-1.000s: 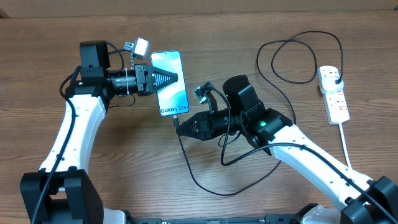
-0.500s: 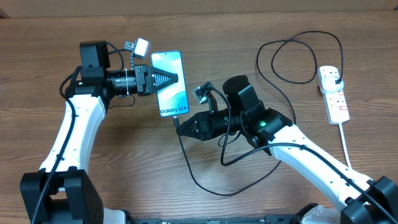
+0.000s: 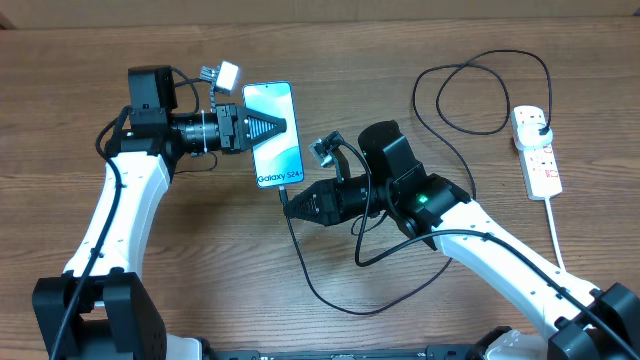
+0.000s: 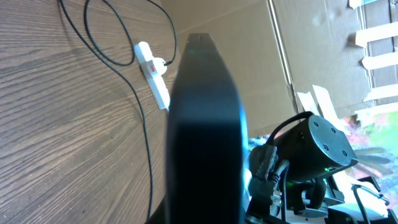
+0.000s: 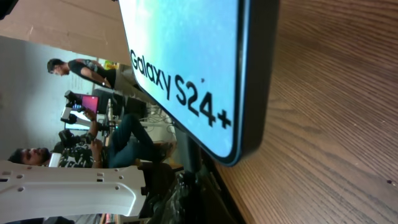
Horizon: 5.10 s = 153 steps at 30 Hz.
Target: Plug charger to phone and switch on socket
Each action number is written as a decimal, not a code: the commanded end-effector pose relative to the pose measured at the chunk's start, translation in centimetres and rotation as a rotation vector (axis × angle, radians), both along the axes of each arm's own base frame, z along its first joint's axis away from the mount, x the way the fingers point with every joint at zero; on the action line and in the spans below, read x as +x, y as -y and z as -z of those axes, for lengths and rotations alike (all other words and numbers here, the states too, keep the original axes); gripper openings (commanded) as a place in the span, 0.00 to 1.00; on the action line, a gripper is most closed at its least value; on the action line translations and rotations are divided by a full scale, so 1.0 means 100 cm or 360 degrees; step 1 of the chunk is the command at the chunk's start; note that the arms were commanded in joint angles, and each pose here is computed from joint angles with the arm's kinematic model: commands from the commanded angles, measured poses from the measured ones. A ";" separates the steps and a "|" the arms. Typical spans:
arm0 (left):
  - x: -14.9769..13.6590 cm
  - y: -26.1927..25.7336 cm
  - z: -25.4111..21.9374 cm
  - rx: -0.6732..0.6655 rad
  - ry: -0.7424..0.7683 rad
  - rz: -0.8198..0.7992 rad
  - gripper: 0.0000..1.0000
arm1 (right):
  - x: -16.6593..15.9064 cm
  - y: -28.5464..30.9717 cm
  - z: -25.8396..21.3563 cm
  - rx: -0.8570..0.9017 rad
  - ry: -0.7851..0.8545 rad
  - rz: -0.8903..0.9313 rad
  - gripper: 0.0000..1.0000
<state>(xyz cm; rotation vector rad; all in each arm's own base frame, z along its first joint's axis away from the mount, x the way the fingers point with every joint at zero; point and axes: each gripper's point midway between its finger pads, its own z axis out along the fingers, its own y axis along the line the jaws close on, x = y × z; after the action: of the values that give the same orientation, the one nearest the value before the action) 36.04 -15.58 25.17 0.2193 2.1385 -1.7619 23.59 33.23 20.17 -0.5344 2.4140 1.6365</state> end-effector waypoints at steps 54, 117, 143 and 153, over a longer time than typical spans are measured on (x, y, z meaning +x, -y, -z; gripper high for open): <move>-0.010 0.002 0.003 -0.0051 -0.0255 0.0008 0.04 | 0.019 -0.002 -0.028 0.0109 0.0121 0.0070 0.04; -0.011 0.007 0.012 0.0017 -0.0306 -0.0018 0.04 | -0.008 0.012 -0.019 0.0128 0.0084 -0.0185 0.64; 0.000 0.004 0.017 0.0045 -0.0488 -0.0143 0.04 | 0.000 0.002 -0.023 0.0118 0.0082 -0.0090 0.20; -0.002 0.017 0.014 0.0052 -0.0411 -0.0083 0.04 | 0.003 0.002 -0.022 0.0102 0.0071 -0.0058 0.04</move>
<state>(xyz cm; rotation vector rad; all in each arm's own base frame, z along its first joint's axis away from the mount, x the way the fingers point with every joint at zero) 36.39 -16.46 23.15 -0.1032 2.3366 -1.7751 23.55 32.72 21.17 -0.5834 2.3654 1.6999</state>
